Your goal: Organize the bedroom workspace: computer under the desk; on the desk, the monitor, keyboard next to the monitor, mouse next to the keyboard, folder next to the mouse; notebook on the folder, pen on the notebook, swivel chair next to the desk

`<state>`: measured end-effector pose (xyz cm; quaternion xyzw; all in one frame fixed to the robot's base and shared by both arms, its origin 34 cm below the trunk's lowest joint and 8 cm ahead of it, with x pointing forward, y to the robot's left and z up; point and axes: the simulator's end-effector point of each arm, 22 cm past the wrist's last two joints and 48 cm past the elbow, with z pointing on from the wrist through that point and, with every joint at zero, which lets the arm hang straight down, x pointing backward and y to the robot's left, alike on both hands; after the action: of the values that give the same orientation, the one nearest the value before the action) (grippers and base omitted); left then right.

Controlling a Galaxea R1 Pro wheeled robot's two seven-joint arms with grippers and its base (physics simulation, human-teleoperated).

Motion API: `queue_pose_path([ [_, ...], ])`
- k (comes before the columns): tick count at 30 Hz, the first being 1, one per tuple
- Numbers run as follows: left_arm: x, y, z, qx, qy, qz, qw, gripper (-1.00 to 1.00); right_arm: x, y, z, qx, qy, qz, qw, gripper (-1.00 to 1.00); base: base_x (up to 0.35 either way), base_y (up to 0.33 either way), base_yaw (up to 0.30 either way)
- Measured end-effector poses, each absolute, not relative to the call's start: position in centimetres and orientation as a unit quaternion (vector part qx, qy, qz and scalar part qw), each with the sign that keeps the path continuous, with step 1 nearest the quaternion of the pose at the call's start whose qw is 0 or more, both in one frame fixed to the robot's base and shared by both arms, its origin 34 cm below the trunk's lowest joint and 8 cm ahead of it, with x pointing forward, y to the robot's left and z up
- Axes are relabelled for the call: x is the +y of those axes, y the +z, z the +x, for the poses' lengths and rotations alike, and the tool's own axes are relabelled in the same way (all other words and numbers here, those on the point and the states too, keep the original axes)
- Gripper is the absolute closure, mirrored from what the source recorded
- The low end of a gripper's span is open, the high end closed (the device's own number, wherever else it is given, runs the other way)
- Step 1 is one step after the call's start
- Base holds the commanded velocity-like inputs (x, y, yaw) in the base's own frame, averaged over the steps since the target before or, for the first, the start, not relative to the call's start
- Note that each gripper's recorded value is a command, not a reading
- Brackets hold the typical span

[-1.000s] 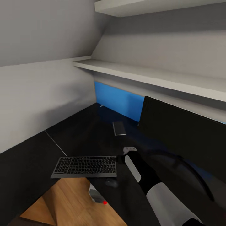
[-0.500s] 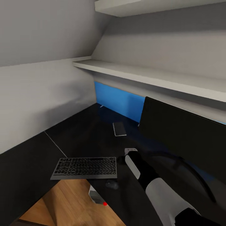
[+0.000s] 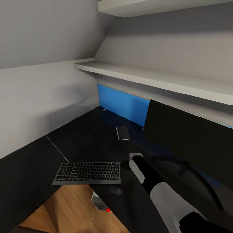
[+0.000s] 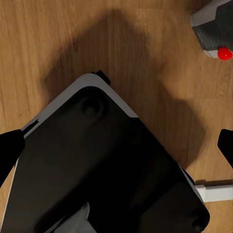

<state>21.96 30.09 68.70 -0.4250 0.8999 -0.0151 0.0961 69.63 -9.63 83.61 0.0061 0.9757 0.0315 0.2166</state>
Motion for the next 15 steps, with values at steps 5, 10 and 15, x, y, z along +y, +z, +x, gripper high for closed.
queue_pose_path([
  [5,30.1,68.7,21.9,0.900,-0.014,-0.425,0.096,-1.00,-10.4,83.3,69.4,0.977,0.018,0.014,0.212,-1.00,0.000,0.000,0.000],
  [10,30.1,68.7,21.9,0.900,-0.015,-0.425,0.096,-1.00,-10.3,82.3,68.4,0.981,0.025,0.027,0.192,-1.00,0.000,0.000,0.000],
  [15,30.1,68.7,21.9,0.900,-0.014,-0.425,0.096,-1.00,-10.1,82.0,68.3,0.980,0.033,0.042,0.190,-1.00,0.000,0.000,0.000],
])
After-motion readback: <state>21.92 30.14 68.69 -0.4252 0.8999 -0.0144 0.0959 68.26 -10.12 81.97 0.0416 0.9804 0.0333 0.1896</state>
